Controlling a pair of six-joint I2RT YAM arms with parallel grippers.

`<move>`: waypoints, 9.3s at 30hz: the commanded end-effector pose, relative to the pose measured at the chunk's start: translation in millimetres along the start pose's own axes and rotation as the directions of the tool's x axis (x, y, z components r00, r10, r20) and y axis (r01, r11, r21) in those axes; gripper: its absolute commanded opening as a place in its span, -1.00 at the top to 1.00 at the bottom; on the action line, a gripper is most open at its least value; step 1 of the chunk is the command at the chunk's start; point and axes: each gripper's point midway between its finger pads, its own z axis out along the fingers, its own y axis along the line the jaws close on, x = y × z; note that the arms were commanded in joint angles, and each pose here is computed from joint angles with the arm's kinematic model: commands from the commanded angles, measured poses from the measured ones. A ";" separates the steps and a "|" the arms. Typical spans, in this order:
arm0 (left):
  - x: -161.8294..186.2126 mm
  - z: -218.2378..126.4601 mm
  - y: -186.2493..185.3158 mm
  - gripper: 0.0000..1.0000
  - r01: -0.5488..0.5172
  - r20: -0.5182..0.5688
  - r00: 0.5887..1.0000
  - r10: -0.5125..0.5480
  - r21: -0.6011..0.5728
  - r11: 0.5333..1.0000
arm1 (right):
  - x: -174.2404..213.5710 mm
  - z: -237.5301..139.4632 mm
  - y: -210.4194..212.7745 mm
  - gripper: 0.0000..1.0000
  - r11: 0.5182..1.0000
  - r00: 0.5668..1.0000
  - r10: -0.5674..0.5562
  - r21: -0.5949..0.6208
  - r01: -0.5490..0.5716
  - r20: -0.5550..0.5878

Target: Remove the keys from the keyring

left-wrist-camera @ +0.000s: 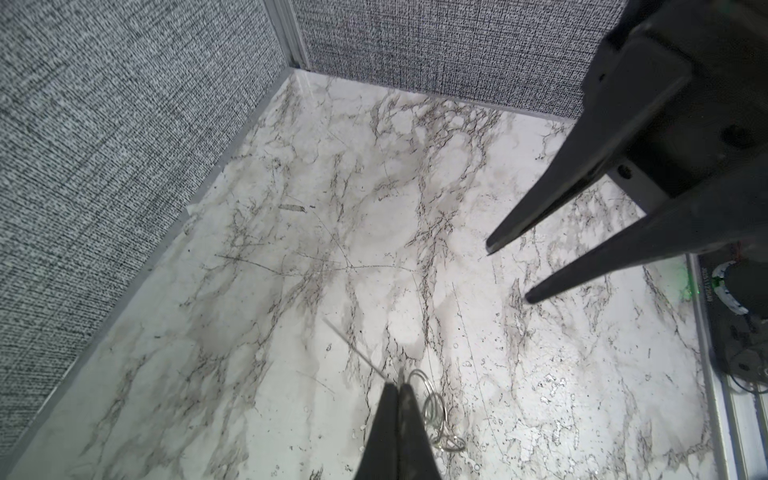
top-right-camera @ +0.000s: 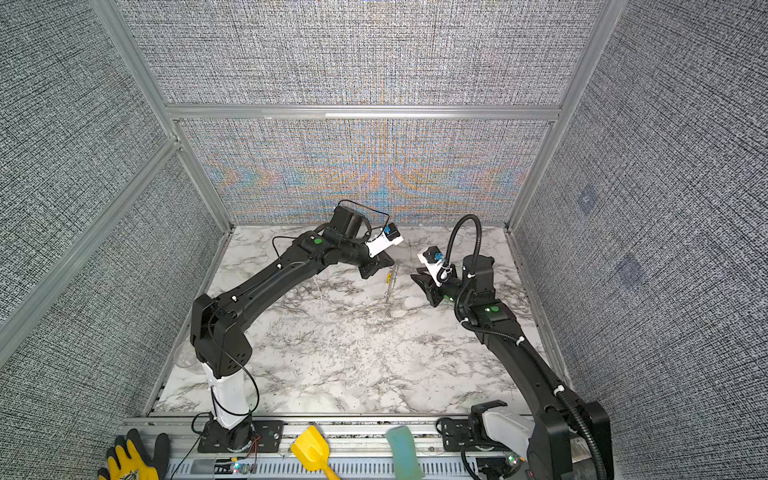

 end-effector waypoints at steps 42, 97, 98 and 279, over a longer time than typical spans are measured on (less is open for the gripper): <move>-26.3 -30.4 -71.0 1.00 -0.442 0.212 0.885 0.414 0.106 0.891 | -21.7 -10.3 52.7 0.64 0.951 0.991 -0.067 -0.294 0.098 0.112; 10.0 -53.2 -54.3 0.20 -0.100 0.366 0.926 0.090 0.010 0.995 | -43.4 -6.5 62.0 1.00 0.934 0.968 -0.057 -0.328 0.138 0.244; 11.5 -52.2 -55.7 0.21 -0.099 0.366 0.927 0.085 0.021 0.995 | -44.1 -6.7 62.6 1.00 0.933 0.968 -0.056 -0.331 0.139 0.245; 5.6 -41.4 -88.8 0.81 -0.201 0.468 0.876 0.119 0.128 0.971 | -39.6 -13.5 81.8 1.00 0.927 0.962 -0.104 -0.325 0.185 0.252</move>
